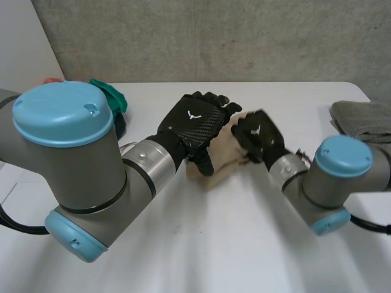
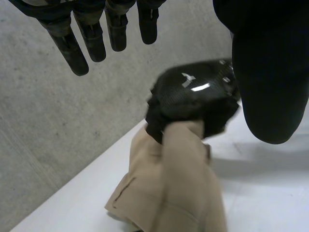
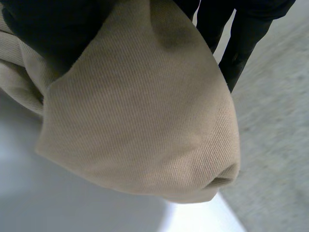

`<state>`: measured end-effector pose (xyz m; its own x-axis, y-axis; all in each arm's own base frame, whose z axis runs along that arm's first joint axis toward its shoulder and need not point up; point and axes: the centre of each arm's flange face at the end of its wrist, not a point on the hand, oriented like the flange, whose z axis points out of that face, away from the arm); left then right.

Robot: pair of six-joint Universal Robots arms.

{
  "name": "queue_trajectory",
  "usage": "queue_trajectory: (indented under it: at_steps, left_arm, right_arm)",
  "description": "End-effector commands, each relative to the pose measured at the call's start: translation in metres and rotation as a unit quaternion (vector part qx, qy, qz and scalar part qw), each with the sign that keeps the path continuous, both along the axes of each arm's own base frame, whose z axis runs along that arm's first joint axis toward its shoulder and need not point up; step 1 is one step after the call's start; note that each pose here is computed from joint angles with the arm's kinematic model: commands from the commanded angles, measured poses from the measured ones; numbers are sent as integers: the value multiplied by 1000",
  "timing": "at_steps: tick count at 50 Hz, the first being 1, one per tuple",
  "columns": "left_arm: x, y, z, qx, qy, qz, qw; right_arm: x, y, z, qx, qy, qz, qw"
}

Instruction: Fold the laundry.

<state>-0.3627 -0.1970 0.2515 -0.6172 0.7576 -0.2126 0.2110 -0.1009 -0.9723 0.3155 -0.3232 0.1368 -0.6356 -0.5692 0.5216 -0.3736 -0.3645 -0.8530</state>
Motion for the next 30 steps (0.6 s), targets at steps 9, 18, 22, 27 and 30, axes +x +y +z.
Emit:
queue_trajectory:
  at_steps: [9,18,22,27,30]
  left_arm:
    - [-10,10,28,-42,50,-59,996]
    - [-11,18,37,-38,66,-84,994]
    - [-12,21,37,-37,66,-87,993]
    - [-12,20,33,-31,63,-86,994]
    - [-13,20,30,-28,60,-86,994]
  right_arm:
    - [-73,-112,114,-109,-124,-27,986]
    - [-193,-180,139,-123,-182,-96,971]
    - [-244,-203,126,-121,-185,-124,967]
    - [-297,-227,67,-103,-173,-133,970]
    - [-315,-232,42,-97,-176,-132,970]
